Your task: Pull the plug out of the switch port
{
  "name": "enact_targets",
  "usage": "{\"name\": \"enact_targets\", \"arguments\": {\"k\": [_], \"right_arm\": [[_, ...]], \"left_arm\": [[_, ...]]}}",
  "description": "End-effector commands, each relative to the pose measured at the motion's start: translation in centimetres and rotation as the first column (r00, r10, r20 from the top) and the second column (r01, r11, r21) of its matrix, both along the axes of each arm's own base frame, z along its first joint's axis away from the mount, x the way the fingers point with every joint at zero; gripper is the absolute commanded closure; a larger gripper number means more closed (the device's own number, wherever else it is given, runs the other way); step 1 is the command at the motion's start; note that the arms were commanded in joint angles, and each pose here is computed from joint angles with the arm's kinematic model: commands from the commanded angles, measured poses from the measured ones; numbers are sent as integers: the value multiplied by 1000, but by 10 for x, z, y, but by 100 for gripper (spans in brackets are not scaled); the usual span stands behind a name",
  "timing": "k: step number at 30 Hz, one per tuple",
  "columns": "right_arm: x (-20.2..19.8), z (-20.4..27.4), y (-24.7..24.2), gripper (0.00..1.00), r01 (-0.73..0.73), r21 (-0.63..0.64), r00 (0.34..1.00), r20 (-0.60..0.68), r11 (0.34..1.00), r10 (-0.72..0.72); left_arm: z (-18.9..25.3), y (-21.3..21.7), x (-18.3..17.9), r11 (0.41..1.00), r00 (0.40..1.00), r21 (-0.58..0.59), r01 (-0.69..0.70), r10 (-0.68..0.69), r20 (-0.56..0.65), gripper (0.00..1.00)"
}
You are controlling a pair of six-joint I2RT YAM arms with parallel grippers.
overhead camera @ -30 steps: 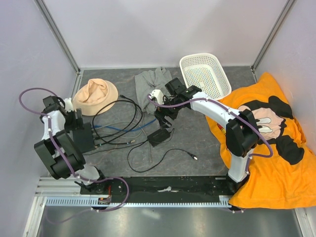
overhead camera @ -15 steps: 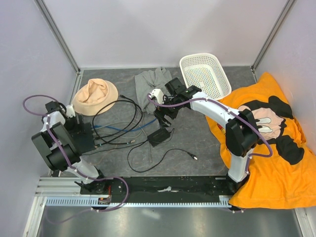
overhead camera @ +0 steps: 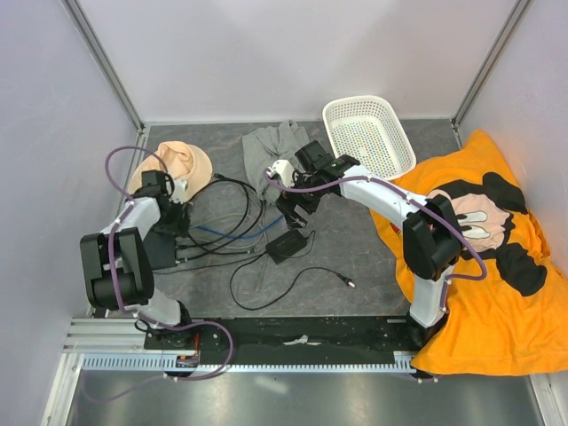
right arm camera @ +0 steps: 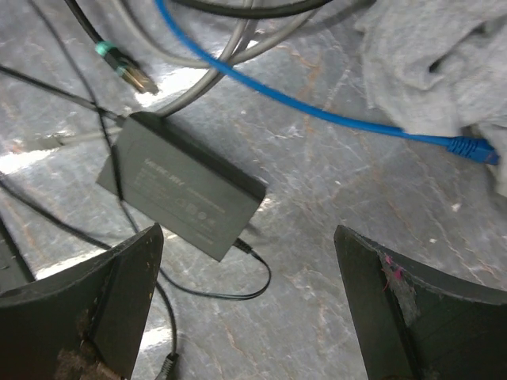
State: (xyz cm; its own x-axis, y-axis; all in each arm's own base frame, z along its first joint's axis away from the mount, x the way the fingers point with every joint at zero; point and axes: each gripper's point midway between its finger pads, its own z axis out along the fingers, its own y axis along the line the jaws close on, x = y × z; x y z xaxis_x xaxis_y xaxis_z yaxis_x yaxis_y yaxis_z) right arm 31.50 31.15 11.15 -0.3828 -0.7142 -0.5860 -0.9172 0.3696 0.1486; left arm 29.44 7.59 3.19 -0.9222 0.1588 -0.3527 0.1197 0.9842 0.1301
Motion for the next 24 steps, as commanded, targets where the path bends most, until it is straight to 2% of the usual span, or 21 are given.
{"name": "enact_targets", "arguments": {"k": [1,2,6,10,12,17,20,24], "right_arm": [[22,8,-2,2,61,-18,994,87,998,-59],[24,7,-5,2,73,-35,993,99,997,-69],[26,11,-8,2,77,-41,991,117,996,-71],[29,15,-6,2,84,-29,990,119,996,-80],[30,17,-5,2,87,-25,989,123,996,-84],[31,18,-4,2,88,-22,989,124,996,-85],[30,15,-2,2,86,-20,991,105,996,-84],[32,13,4,2,90,-10,992,91,996,-88]], "left_arm": [[-35,-60,-20,989,985,-113,94,-109,-134,19],[-34,-58,-17,994,987,-77,71,-81,-139,19],[-24,-73,-4,991,987,-124,42,-61,-152,19],[11,-74,14,990,995,-133,35,-47,-85,18],[22,-70,8,993,994,-108,50,-59,-87,17],[51,-28,-5,999,1000,-43,0,0,-9,15],[57,5,-10,994,995,-63,-95,96,17,15],[50,46,-23,971,974,-82,-225,225,-8,14]]}}
